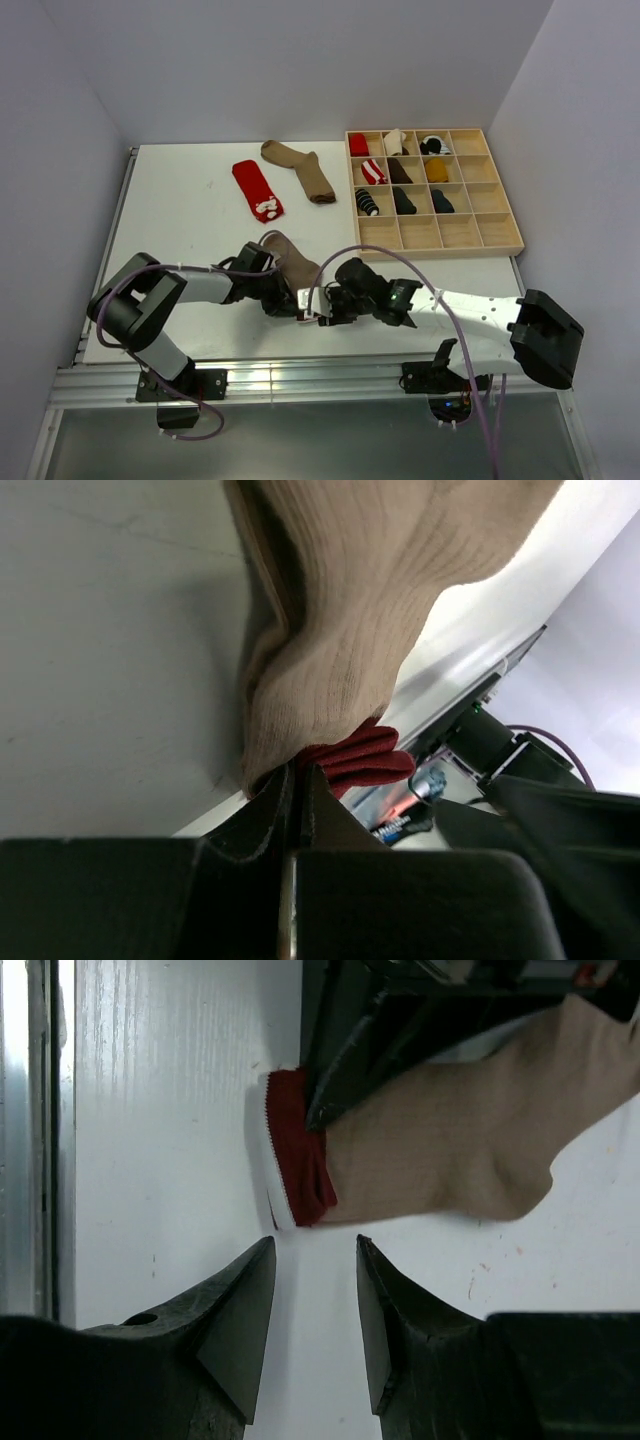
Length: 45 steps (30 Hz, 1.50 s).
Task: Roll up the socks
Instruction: Roll the sock at the center of the board.
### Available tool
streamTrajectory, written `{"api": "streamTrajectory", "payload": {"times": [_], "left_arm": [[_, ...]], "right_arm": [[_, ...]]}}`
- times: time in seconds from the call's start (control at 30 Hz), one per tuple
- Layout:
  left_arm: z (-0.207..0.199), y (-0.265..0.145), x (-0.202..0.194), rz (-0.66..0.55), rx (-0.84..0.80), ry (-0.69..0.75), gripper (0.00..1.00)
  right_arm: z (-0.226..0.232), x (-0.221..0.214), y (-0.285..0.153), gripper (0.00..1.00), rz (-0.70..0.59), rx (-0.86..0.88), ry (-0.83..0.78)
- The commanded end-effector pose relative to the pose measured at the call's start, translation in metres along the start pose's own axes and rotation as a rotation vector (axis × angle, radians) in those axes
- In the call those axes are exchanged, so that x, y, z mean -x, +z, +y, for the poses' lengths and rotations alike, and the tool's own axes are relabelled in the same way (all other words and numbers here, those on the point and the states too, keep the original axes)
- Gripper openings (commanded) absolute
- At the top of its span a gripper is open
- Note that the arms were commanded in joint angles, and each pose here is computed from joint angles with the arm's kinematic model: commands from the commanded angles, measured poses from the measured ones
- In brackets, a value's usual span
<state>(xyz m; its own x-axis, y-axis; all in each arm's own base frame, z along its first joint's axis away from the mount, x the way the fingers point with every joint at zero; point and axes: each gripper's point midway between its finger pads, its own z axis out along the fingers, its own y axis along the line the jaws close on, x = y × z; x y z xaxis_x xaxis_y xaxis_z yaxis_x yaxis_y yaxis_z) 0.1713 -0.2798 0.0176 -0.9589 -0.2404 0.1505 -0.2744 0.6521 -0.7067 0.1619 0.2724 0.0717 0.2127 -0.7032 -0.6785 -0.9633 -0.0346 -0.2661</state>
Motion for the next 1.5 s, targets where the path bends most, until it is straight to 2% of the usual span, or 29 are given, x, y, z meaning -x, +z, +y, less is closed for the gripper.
{"api": "streamTrajectory", "payload": {"times": [0.0,0.17,0.47,0.7,1.0,1.1,1.17,1.27,1.33,1.47], "left_arm": [[0.039,0.003,-0.014,0.055,0.151,-0.092,0.0],[0.039,0.004,-0.012,0.063,0.155,-0.098,0.0],[0.039,0.003,-0.009,0.071,0.151,-0.098,0.0],[0.032,0.001,-0.01,0.085,0.131,-0.083,0.0],[0.028,-0.001,-0.012,0.105,0.116,-0.059,0.0],[0.024,-0.003,-0.012,0.101,0.104,-0.045,0.0],[0.022,-0.004,-0.011,0.091,0.096,-0.039,0.0],[0.02,-0.007,-0.008,0.067,0.097,-0.033,0.06],[0.014,-0.01,-0.005,0.048,0.077,-0.035,0.08],[0.011,-0.016,0.008,-0.035,0.081,-0.029,0.18]], "right_arm": [[-0.02,0.013,0.009,0.45,-0.013,-0.141,-0.169],[0.001,0.016,0.025,0.46,-0.005,-0.108,-0.256],[0.024,0.01,0.043,0.44,0.041,-0.043,-0.31],[0.019,0.005,0.052,0.41,0.078,-0.062,-0.316],[0.015,-0.003,0.064,0.42,0.118,-0.072,-0.311],[0.018,-0.003,0.066,0.35,0.133,-0.05,-0.293],[0.022,-0.006,0.065,0.25,0.142,-0.01,-0.267],[0.021,0.004,0.059,0.2,0.137,0.058,-0.207],[0.027,-0.005,0.053,0.2,0.189,0.125,-0.176],[0.03,0.015,0.045,0.19,0.178,0.273,-0.066]]}}
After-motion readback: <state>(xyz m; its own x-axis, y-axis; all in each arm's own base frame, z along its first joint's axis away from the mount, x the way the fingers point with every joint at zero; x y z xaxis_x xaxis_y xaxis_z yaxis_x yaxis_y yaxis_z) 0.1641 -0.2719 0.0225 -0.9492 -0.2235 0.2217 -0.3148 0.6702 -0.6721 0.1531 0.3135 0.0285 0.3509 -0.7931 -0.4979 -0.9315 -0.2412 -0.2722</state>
